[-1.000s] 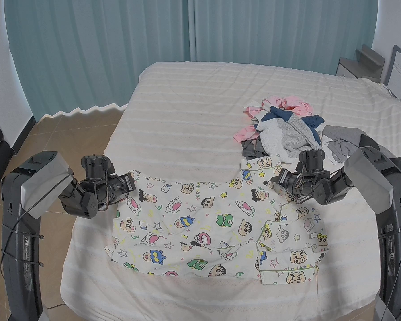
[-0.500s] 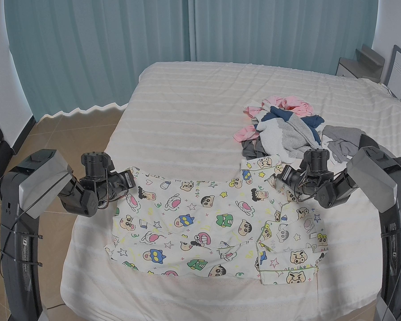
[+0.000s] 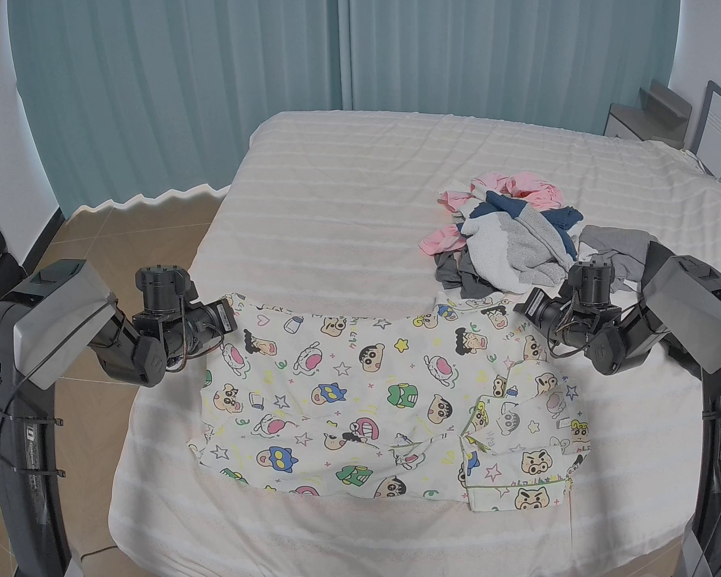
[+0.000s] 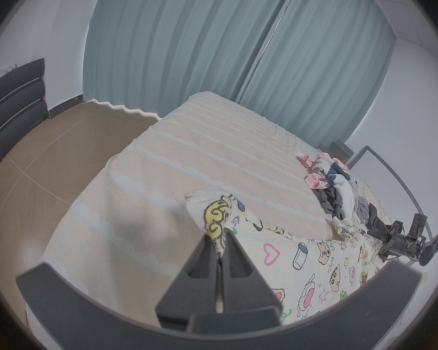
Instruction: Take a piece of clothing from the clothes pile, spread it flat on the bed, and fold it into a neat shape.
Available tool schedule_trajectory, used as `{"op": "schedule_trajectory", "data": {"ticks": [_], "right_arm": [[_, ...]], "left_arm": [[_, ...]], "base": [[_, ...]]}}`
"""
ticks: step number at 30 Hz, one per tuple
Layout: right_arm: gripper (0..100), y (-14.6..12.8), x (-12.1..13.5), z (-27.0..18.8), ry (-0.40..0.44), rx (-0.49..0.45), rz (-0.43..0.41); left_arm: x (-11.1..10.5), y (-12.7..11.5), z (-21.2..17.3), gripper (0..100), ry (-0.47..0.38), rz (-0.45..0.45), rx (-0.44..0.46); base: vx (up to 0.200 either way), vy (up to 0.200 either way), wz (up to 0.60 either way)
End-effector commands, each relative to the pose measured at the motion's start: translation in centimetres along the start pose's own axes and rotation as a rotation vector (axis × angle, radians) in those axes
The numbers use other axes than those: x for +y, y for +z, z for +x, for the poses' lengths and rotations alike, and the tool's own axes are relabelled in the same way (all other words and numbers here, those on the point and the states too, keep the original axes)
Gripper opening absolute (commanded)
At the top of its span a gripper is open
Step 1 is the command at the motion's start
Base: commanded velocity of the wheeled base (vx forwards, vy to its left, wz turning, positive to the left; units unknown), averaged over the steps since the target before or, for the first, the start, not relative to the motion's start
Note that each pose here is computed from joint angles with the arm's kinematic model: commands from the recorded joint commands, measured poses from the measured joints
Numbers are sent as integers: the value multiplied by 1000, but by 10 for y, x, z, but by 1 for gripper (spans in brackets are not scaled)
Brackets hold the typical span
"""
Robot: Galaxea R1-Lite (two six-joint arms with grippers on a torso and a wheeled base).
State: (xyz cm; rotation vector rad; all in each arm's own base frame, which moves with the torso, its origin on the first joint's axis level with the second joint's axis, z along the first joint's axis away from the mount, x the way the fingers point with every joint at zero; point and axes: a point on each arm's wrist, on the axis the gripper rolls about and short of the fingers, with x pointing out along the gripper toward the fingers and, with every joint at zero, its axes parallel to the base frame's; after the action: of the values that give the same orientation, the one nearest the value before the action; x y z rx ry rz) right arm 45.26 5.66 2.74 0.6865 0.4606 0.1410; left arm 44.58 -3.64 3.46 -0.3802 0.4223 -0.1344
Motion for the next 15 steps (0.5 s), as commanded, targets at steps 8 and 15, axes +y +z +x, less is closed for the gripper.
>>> {"op": "schedule_trajectory", "data": {"ticks": [8, 15], "right_arm": [[0, 4, 4, -22, 26, -10, 7], [0, -9, -1, -37, 49, 17, -2]], "left_arm": [[-4, 6, -17, 0, -8, 1, -25], [-2, 0, -28, 0, -12, 1, -34]], "base": [[0, 0, 0], [0, 0, 0]]}}
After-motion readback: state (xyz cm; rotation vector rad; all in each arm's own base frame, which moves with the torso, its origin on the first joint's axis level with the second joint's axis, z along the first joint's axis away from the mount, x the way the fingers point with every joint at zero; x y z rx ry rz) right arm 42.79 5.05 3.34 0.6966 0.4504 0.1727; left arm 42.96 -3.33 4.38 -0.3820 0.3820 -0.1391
